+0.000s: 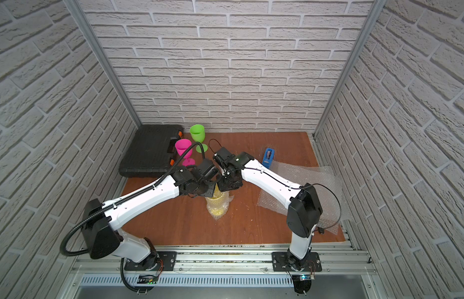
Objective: Wrap wine glasses in bubble wrap
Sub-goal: Pick up the bubble wrap from the center of the board, then place the bubble wrap at the center of the board.
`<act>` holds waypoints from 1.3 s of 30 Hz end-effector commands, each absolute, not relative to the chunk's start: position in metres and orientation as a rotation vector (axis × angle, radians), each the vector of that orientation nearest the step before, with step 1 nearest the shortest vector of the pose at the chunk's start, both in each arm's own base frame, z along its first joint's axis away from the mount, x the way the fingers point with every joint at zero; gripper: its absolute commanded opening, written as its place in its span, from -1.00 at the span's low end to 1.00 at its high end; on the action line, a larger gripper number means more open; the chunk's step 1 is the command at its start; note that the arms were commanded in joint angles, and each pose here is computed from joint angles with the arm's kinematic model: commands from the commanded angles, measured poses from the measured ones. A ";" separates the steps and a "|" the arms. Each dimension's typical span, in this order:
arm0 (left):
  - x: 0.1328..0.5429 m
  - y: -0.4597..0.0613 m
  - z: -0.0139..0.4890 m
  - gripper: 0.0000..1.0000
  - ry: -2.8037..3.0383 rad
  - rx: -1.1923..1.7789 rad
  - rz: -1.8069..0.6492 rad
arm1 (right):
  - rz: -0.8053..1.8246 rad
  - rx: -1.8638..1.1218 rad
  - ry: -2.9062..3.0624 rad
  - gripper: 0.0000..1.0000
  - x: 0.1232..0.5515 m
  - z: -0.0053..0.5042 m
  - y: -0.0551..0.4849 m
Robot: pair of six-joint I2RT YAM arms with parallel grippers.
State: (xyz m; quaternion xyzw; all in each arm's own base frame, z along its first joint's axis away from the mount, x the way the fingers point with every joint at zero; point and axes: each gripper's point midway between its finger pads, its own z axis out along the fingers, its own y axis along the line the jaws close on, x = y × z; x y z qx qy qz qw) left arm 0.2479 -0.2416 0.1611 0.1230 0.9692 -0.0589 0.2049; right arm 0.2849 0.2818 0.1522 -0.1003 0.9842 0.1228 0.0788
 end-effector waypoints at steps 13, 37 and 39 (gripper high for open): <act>0.251 -0.229 0.208 0.36 2.583 0.244 -0.273 | 0.165 -0.290 2.873 -0.95 0.308 0.180 0.239; 0.240 -0.223 0.194 0.72 2.632 0.117 -0.443 | 0.086 0.171 2.596 -0.96 0.534 0.217 0.096; 0.240 -0.224 0.188 0.71 2.653 0.113 -0.442 | 0.088 0.207 2.578 -0.96 0.546 0.211 0.085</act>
